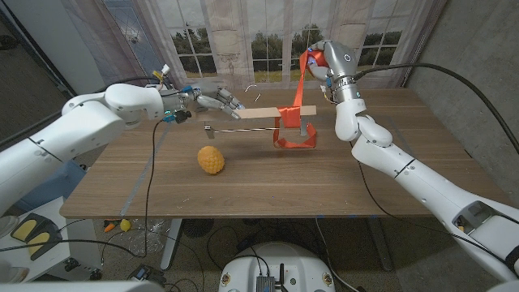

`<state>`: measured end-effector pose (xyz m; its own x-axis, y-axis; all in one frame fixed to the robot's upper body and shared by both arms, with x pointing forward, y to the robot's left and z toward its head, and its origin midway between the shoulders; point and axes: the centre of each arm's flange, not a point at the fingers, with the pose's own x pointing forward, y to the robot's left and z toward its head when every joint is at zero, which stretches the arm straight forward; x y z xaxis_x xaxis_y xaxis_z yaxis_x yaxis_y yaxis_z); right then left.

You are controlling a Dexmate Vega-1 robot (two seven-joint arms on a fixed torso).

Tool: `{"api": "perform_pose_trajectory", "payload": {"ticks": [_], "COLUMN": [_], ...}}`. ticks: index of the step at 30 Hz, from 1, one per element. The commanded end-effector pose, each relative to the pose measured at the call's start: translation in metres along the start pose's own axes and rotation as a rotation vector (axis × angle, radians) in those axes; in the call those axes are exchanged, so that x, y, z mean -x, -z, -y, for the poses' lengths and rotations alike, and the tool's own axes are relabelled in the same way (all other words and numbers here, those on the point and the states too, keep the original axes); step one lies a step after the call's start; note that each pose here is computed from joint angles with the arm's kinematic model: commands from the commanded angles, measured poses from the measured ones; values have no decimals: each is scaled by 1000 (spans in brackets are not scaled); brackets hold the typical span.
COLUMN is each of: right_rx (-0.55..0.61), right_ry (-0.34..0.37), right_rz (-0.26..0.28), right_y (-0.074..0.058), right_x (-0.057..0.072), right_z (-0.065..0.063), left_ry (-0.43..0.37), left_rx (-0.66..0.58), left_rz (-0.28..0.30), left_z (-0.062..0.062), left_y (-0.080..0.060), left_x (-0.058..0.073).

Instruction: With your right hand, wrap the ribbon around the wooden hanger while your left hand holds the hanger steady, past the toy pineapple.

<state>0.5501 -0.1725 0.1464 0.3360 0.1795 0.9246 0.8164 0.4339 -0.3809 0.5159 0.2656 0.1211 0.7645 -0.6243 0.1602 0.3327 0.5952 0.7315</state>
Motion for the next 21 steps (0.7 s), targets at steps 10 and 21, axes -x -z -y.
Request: {"api": "perform_pose_trajectory", "payload": {"ticks": [10,21], "right_rx": [-8,5], "right_ry": [78,144], "right_rz": [190,213], "right_y": [-45,-56], "right_x": [2,26], "right_z": [28,50], "left_ry": [-83,-223], "left_rx": [-111,-247], "left_rz": [-99,-124], "left_z": [-5,-5], "left_y": [2,-9], "left_x": [-15,-14]}}
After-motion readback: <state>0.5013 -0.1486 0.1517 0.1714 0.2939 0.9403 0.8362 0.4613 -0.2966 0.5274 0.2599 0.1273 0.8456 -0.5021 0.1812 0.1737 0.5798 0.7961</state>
